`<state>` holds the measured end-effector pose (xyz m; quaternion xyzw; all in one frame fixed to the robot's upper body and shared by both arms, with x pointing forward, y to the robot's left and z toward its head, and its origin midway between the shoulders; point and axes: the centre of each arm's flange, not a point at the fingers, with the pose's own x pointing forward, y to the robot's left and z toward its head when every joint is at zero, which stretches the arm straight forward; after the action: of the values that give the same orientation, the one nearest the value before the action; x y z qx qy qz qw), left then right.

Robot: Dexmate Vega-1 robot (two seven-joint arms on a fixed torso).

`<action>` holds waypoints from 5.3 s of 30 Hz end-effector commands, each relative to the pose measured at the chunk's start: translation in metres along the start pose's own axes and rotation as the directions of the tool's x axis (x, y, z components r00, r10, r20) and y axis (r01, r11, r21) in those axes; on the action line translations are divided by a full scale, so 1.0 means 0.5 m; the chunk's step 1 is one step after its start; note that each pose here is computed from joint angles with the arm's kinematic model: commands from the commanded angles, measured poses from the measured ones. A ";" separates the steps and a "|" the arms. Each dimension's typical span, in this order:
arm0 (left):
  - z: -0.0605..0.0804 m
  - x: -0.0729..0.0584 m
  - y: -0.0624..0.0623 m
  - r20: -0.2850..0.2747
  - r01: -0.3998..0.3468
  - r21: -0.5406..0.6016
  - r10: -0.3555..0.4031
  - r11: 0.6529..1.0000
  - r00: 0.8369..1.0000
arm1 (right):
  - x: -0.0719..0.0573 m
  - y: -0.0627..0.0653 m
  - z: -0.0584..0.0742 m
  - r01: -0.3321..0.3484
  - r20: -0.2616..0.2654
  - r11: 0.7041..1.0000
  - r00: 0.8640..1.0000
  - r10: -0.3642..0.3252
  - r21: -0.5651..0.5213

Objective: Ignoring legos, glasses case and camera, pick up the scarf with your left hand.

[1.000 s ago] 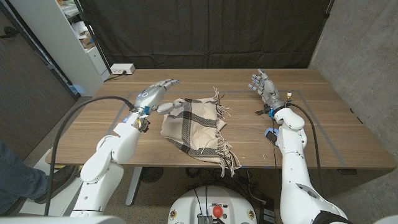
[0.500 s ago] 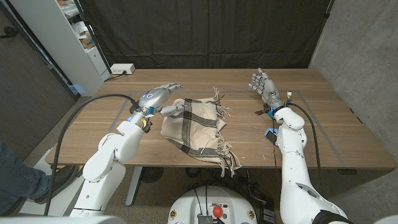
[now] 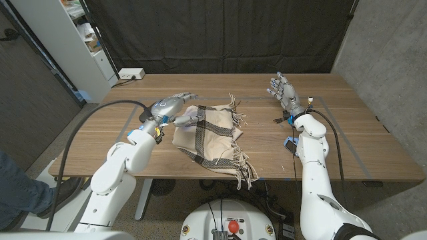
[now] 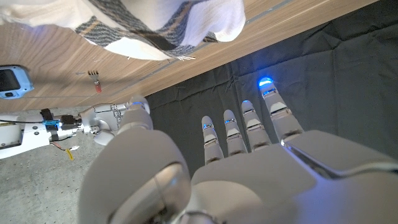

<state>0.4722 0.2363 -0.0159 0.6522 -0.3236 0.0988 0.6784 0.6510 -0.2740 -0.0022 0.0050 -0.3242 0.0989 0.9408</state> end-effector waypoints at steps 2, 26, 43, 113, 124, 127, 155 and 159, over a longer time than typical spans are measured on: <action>0.010 0.012 -0.024 0.001 0.044 0.008 -0.044 0.999 0.999 | 0.007 0.002 0.000 -0.004 -0.002 1.000 1.000 0.004 -0.004; 0.027 0.048 -0.064 0.014 0.116 0.018 -0.116 0.993 0.993 | 0.012 -0.012 -0.002 0.017 0.000 1.000 1.000 -0.017 -0.003; 0.035 0.057 -0.090 0.023 0.153 0.022 -0.154 0.988 0.988 | 0.035 -0.007 -0.007 0.012 0.001 1.000 1.000 -0.012 0.006; 0.074 0.051 -0.187 -0.040 0.294 0.128 -0.292 0.947 0.956 | 0.032 -0.008 -0.026 0.006 -0.017 1.000 1.000 -0.006 0.009; 0.084 0.054 -0.211 -0.047 0.321 0.137 -0.318 0.937 0.947 | 0.029 -0.012 -0.033 0.011 -0.023 1.000 1.000 -0.010 0.014; 0.084 0.055 -0.215 -0.056 0.330 0.139 -0.326 0.934 0.944 | 0.029 -0.013 -0.034 0.012 -0.023 1.000 1.000 -0.012 0.013; 0.101 0.068 -0.229 -0.130 0.376 0.188 -0.356 0.908 0.925 | 0.031 -0.019 -0.043 0.014 -0.031 1.000 0.999 -0.014 0.020; 0.103 0.066 -0.229 -0.129 0.364 0.185 -0.345 0.913 0.930 | 0.028 -0.019 -0.044 0.016 -0.031 1.000 0.999 -0.016 0.021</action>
<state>0.5439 0.1641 -0.0915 0.7605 -0.1615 0.0303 0.6282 0.6767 -0.2779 -0.0076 0.0140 -0.3100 0.0960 0.9458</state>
